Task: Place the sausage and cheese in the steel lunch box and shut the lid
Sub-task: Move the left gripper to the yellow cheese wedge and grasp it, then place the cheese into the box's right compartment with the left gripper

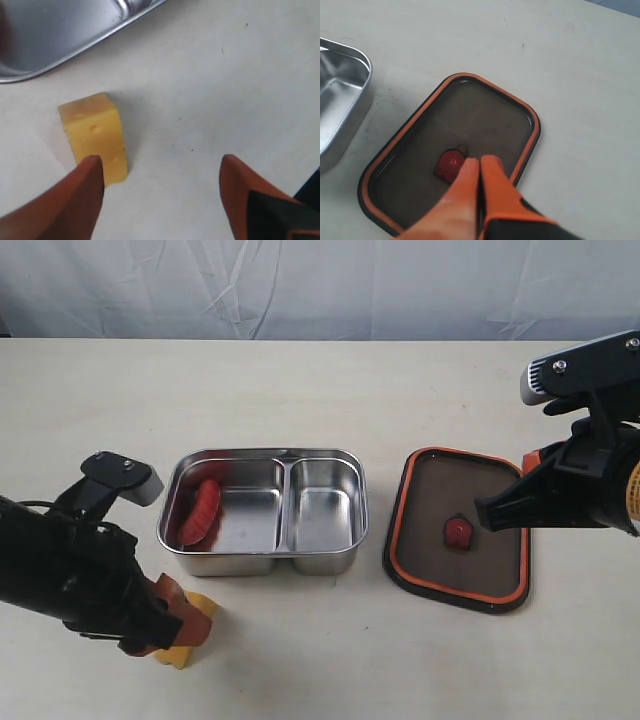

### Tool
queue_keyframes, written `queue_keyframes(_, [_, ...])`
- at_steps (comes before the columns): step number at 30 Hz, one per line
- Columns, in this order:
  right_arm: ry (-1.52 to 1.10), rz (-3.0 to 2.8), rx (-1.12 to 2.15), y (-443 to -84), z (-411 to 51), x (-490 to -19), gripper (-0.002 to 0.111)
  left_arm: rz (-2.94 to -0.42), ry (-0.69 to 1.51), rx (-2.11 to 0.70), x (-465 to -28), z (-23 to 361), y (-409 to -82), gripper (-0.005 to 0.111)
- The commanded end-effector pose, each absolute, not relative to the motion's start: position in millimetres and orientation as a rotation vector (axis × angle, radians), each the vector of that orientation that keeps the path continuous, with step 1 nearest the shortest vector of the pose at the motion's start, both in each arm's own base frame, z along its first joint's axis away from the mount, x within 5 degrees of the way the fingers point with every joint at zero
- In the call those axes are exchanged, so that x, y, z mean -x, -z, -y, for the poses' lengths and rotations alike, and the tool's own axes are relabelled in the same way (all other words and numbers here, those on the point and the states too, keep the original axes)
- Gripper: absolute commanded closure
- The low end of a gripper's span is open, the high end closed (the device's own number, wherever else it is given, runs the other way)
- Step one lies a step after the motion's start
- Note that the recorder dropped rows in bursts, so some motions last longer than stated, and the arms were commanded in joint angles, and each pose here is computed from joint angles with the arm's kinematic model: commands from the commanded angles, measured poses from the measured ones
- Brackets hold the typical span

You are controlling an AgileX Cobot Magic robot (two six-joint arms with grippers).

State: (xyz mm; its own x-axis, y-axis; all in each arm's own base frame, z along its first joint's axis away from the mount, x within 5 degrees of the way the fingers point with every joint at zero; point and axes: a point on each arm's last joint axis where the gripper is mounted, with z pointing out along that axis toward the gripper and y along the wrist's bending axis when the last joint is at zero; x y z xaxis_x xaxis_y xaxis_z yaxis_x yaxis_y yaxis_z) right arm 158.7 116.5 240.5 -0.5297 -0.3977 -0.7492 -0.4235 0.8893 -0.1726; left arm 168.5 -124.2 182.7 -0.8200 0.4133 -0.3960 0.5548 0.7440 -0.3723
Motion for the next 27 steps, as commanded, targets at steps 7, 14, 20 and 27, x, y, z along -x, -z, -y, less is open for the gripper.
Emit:
queue_keyframes(7, [-0.035, -2.181, 0.585, -242.6, -116.0, -158.4, 0.108, -2.616, 0.6, -0.694, -176.4, 121.4, -181.8, 0.043])
queue_keyframes(14, [-0.035, -2.181, 0.585, -242.6, -116.0, -158.4, 0.108, -2.683, 0.557, -0.703, -182.2, 122.1, -164.0, 0.043])
queue_keyframes(20, [-0.035, -2.181, 0.585, -242.6, -116.0, -158.4, 0.108, -2.75, 0.54, -0.631, -190.7, 124.7, -142.9, 0.043])
queue_keyframes(27, [-0.035, -2.181, 0.585, -242.6, -116.0, -158.4, 0.108, -2.792, 0.493, -0.607, -196.0, 124.3, -126.0, 0.043])
